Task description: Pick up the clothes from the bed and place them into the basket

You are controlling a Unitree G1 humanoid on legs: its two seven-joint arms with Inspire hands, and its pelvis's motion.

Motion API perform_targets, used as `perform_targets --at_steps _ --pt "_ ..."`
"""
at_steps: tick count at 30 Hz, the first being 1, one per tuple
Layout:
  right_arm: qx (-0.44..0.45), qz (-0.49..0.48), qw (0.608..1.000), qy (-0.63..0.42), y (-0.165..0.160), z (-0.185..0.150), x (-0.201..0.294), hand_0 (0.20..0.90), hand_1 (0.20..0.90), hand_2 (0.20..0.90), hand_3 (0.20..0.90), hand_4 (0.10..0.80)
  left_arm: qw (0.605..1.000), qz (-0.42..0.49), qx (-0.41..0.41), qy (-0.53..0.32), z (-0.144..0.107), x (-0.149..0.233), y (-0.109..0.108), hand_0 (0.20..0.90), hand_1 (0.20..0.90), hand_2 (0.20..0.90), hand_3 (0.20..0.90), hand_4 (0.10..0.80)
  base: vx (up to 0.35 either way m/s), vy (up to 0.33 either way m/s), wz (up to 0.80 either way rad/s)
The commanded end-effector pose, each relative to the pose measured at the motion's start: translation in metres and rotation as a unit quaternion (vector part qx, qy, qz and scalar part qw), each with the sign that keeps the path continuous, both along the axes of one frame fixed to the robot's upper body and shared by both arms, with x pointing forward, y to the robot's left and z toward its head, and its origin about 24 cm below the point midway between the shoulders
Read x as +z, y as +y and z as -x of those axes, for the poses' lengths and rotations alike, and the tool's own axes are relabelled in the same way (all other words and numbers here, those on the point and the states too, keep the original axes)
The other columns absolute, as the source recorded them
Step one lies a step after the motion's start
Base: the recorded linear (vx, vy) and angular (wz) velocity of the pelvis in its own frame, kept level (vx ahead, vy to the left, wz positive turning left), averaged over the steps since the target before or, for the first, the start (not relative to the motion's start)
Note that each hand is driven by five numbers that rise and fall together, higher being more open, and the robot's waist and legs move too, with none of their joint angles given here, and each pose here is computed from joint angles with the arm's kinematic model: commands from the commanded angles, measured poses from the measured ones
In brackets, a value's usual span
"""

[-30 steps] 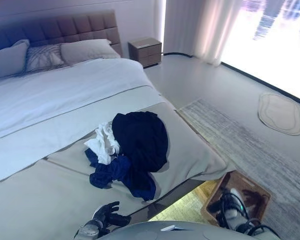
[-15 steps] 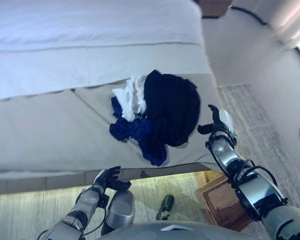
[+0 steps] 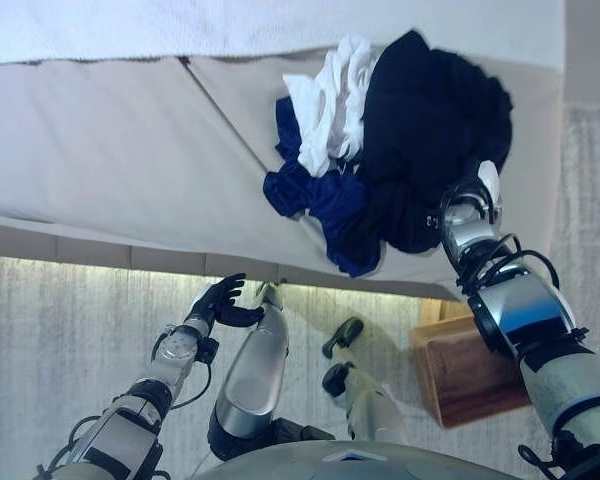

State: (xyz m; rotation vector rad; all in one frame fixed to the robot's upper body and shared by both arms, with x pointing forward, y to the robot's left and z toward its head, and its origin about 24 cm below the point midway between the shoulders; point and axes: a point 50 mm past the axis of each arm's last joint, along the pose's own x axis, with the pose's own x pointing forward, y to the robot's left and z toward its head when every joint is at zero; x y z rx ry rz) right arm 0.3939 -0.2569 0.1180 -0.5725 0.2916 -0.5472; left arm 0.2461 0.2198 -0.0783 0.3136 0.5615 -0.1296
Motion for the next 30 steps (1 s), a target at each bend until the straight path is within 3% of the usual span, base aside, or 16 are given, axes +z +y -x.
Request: perform_targets --at_steps 1,5,8,12,15,19,25,30 --pt "0.012 0.050 0.996 -0.073 -0.022 -0.008 0.062 0.300 0.300 0.300 0.200 0.100 0.999 -0.006 0.014 0.035 0.031 -0.017 0.011 0.900 0.900 0.900 0.900 0.800 -0.054 0.039 -0.02" --pt "0.041 0.026 0.986 -0.161 -0.007 -0.014 0.091 0.300 0.300 0.300 0.200 0.100 0.999 0.003 0.019 0.029 0.031 -0.016 0.009 0.900 0.900 0.900 0.900 0.800 -0.079 0.039 -0.09" --pt "0.085 0.021 0.951 -0.296 0.020 -0.015 0.133 0.300 0.300 0.300 0.200 0.100 0.999 0.011 0.019 0.024 0.033 -0.018 0.002 0.900 0.900 0.900 0.900 0.800 -0.084 0.036 -0.13" --pt "0.118 0.036 0.879 -0.460 0.051 0.008 0.185 0.300 0.300 0.300 0.200 0.100 0.999 0.009 0.030 0.021 0.038 -0.019 0.002 0.900 0.900 0.900 0.900 0.800 -0.049 -0.023 -0.33" --pt "0.118 0.066 0.824 -0.550 0.058 0.034 0.219 0.300 0.300 0.300 0.200 0.100 0.999 0.002 0.037 0.024 0.039 -0.020 0.007 0.900 0.900 0.900 0.900 0.800 -0.035 -0.052 -0.30" --pt "0.111 0.094 0.800 -0.583 0.059 0.048 0.235 0.300 0.300 0.300 0.200 0.100 0.999 -0.006 0.040 0.036 0.043 -0.022 0.011 0.900 0.900 0.900 0.900 0.800 0.020 -0.055 -0.19" --pt "0.044 0.143 0.791 -0.594 0.017 0.075 0.247 0.300 0.300 0.300 0.200 0.100 0.995 -0.060 0.023 0.078 0.055 -0.028 0.025 0.900 0.900 0.900 0.900 0.800 0.090 -0.148 -0.10" --pt "-0.022 0.163 0.809 -0.565 -0.030 0.088 0.246 0.300 0.300 0.300 0.200 0.100 0.996 -0.030 0.040 0.074 0.056 -0.028 0.022 0.900 0.900 0.900 0.900 0.800 0.106 -0.074 -0.17"
